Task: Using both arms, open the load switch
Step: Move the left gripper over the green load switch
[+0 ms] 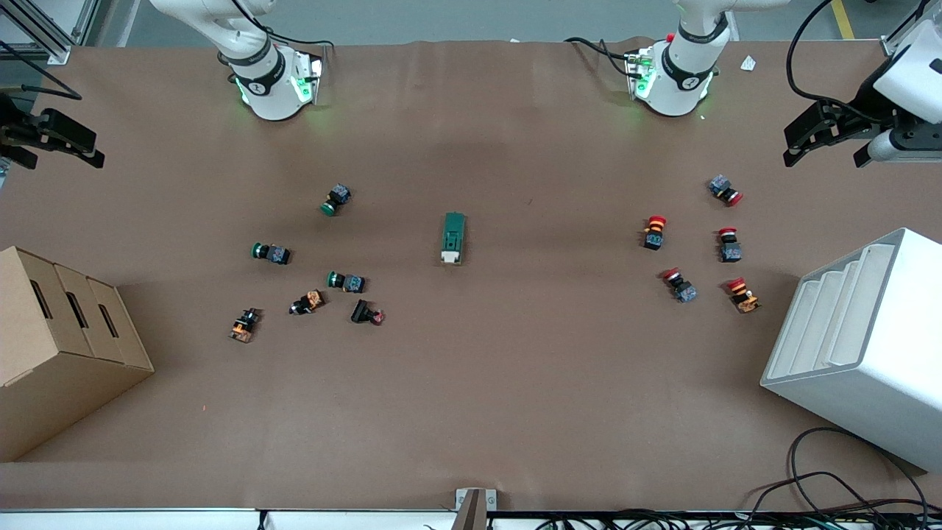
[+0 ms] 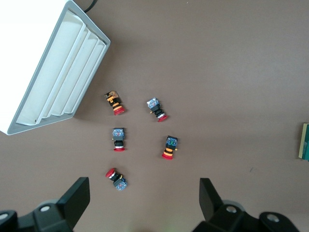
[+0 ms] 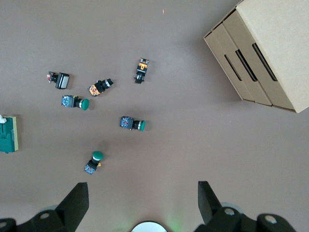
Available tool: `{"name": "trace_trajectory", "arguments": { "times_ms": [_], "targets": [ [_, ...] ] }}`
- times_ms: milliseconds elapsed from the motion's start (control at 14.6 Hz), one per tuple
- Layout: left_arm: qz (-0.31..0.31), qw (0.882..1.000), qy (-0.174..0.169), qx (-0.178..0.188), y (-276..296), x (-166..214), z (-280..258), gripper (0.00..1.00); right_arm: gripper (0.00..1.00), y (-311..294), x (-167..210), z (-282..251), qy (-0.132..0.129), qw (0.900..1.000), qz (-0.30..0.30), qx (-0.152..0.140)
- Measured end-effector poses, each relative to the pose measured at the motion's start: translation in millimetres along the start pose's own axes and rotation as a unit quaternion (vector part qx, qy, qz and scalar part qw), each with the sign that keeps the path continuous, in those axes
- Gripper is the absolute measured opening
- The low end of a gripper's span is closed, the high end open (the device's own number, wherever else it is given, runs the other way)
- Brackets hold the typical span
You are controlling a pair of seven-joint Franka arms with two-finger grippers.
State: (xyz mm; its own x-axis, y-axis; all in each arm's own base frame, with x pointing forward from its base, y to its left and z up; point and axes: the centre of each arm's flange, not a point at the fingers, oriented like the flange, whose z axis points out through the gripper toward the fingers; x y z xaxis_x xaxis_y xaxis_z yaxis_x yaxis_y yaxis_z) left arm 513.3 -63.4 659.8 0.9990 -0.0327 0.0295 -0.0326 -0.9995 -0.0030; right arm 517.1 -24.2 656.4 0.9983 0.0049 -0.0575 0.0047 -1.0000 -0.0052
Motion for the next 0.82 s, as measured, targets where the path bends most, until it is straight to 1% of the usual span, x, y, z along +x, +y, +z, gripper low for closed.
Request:
{"name": "trace_trajectory", "arguments": {
  "times_ms": [342, 478, 615, 820],
  "targets": [
    [0.006, 1.0, -0.003, 0.0, 7, 6, 4, 1.0, 1.0, 1, 1, -1, 0.006, 1.0, 0.0, 0.0],
    [0.017, 1.0, -0.003, -0.001, 18, 10, 5, 1.0, 1.0, 0, 2, -1, 0.008, 1.0, 0.0, 0.0],
    [0.04, 0.999, 0.0, -0.001, 50, 13, 12, 1.0, 1.0, 0, 2, -1, 0.009, 1.0, 0.0, 0.0],
    [0.043, 0.999, 0.002, -0.005, 120, 11, 34, 1.0, 1.0, -1, 2, -1, 0.01, 1.0, 0.0, 0.012]
  ]
}}
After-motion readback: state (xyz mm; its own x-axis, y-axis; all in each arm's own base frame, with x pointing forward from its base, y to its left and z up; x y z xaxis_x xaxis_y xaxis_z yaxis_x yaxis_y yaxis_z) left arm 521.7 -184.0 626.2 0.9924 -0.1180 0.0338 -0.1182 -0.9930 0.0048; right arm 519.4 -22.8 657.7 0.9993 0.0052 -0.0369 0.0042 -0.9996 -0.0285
